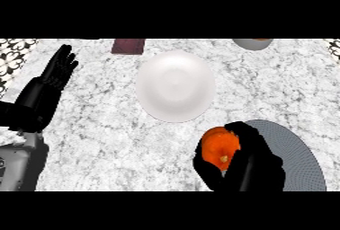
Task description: Pick the squash from the placemat and place it in the plate
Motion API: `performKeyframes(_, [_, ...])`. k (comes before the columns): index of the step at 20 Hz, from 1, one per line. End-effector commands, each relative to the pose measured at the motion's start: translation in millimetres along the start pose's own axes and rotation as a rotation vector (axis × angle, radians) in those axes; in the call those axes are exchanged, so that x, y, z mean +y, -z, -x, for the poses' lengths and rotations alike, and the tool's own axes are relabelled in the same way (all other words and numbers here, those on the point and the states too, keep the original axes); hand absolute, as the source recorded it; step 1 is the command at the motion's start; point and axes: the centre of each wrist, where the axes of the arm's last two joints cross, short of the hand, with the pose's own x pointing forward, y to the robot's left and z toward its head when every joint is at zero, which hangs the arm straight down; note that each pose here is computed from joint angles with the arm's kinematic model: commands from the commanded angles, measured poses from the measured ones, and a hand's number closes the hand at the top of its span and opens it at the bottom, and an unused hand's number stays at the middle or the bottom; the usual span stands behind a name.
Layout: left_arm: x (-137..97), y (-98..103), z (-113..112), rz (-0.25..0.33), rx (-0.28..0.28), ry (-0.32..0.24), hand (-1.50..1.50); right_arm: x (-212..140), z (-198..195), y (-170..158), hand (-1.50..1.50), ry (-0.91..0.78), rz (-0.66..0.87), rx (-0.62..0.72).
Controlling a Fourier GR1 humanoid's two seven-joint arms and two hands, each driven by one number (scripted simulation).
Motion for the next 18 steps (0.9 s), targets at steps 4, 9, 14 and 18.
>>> performKeyframes(4, [-3,6,-4,0.026,-0.022,0.008,0.00,20,-35,51,1.50,0.109,-0.022,0.256])
performKeyframes(9, [-16,10,-10,0.052,-0.041,-0.009,0.00,44,-48,91,1.50,0.069,-0.034,0.315])
performKeyframes(14, [-16,15,-7,0.054,-0.038,-0.004,0.00,68,-61,121,1.50,0.023,-0.068,0.358])
performKeyframes(18, [-13,12,-5,0.063,-0.030,-0.008,0.00,95,-61,142,1.50,-0.044,-0.150,0.386])
